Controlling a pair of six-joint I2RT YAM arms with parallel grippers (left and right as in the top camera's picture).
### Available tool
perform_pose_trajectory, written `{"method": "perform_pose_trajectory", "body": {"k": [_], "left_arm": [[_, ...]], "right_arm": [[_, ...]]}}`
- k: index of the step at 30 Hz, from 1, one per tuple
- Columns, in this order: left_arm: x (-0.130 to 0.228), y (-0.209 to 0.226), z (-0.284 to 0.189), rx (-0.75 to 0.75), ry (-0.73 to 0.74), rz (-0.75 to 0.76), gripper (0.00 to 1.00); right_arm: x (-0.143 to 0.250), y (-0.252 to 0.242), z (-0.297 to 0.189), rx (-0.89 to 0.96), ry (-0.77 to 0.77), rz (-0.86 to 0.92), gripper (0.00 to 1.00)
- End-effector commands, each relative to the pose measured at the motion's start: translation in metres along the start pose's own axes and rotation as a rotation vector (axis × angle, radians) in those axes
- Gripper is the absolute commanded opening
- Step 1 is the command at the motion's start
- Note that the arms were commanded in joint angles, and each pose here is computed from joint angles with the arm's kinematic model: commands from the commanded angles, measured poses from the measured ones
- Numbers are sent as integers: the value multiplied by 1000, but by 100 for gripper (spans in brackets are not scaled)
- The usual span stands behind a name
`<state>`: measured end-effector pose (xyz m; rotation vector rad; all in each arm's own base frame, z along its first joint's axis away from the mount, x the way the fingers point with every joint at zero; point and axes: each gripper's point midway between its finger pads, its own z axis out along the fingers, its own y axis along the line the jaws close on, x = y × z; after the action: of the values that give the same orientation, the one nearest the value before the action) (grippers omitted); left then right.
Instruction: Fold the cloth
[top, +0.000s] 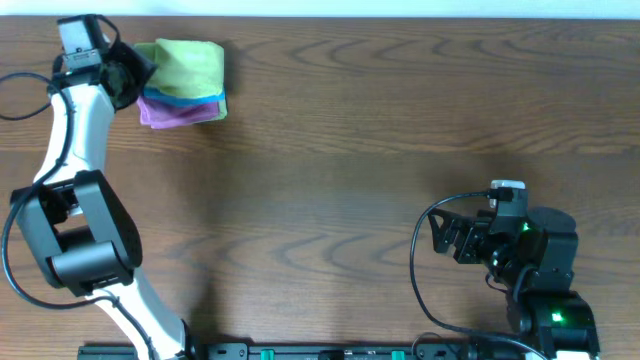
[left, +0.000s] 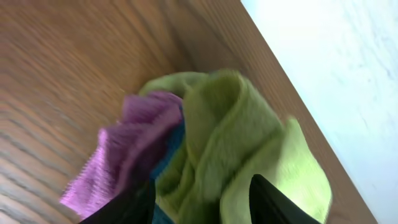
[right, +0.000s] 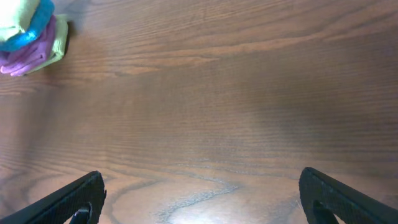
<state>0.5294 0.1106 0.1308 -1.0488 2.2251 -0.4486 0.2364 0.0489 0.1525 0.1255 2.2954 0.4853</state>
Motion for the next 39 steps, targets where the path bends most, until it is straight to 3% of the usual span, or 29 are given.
{"method": "perform_pose_trajectory", "body": {"k": [1,5,14,20,24,26,33,39], "left_arm": [[-19,7,-8,-9,-39,-4,54],[-26,8,-18,-6,-56,-4,59],[-25,-20,-43,106,-36,13,59],[-33,-35,-67,144,-79,28,41],[-29,-43,-70,175,-63,6,14],[-25,-49,-69,183,-55,2,7],[-13,-85,-50,225,-93,40,6],[5,-90,-10,227,-62,22,5]], "right_arm": [[0,-1,-1,0,-3,20,99],[0,-1,-1,0,-3,20,99],[0,-1,-1,0,-3,20,99],[0,-1,-1,0,-3,20,99],[0,-1,-1,0,-3,20,99],[0,-1,-1,0,-3,20,99],[0,-1,-1,0,-3,20,99],[0,-1,-1,0,-3,20,99]]}}
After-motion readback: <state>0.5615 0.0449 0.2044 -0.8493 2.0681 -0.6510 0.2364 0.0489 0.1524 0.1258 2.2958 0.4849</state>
